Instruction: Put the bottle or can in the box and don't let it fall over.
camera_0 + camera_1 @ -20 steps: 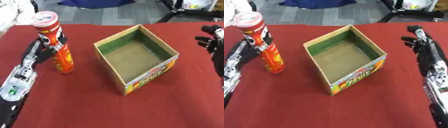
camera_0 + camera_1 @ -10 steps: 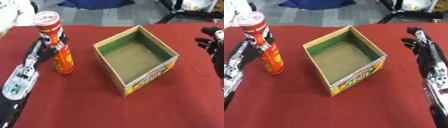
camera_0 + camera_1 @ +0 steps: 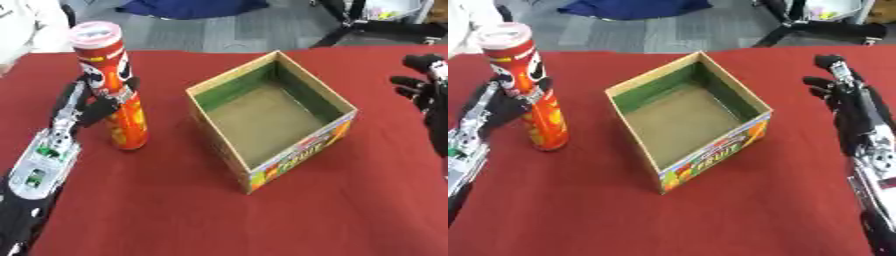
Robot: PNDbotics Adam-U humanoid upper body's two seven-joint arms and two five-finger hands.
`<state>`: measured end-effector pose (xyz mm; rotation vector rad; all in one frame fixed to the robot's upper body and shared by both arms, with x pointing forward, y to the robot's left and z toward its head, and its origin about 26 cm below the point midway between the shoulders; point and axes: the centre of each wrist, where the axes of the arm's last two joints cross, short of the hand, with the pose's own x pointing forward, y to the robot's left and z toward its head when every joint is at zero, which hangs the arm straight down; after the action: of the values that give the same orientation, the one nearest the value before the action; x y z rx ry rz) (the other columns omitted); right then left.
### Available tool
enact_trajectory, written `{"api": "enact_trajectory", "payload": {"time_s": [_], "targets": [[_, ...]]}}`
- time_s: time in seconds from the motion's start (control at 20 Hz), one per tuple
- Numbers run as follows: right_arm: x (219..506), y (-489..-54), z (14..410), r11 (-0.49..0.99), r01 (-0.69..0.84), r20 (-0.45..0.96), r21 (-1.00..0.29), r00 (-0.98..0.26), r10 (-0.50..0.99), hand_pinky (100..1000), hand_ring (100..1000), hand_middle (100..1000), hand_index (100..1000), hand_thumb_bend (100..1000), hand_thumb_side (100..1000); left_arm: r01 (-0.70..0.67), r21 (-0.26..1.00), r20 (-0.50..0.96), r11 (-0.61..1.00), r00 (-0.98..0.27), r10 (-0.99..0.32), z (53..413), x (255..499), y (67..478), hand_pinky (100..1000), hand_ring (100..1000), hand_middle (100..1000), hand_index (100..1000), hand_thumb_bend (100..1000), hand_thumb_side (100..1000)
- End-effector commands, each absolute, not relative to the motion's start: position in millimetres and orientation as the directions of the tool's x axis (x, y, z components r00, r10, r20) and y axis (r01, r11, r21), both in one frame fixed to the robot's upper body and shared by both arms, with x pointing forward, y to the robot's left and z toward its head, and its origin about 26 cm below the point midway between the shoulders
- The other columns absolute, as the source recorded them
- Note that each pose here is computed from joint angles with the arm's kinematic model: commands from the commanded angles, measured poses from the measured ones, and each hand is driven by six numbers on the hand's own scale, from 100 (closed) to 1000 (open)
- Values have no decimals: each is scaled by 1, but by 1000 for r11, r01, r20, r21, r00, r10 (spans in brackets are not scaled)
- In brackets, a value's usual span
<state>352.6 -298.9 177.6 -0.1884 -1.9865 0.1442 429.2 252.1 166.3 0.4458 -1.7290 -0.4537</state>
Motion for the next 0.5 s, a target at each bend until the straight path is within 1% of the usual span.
{"api": "enact_trajectory", "payload": {"time_s": [0.05, 0.2, 0.25, 0.35, 0.5], "targets": [[353, -301, 188, 980, 72, 880, -187, -430, 199, 905, 831, 918, 878, 100, 914, -89, 520, 820, 849, -225, -526, 179, 429, 254, 1000, 692, 502, 732, 291, 497], [353, -301, 188, 980, 73, 881, -185, -429, 199, 905, 831, 918, 878, 100, 914, -102, 510, 823, 854, -230, -519, 180, 428, 254, 1000, 645, 445, 666, 196, 475], [353, -301, 188, 980, 74, 881, -185, -429, 199, 905, 831, 918, 877, 100, 914, -107, 507, 824, 856, -230, -517, 181, 428, 255, 1000, 630, 425, 648, 179, 474], [353, -301, 188, 980, 76, 882, -184, -428, 199, 905, 831, 918, 877, 100, 914, -116, 494, 830, 862, -234, -507, 182, 427, 255, 1000, 585, 368, 561, 106, 482], [353, -301, 187, 980, 78, 882, -183, -427, 198, 905, 831, 918, 877, 100, 913, -114, 471, 841, 875, -241, -484, 184, 427, 254, 1000, 558, 345, 524, 100, 483]]}}
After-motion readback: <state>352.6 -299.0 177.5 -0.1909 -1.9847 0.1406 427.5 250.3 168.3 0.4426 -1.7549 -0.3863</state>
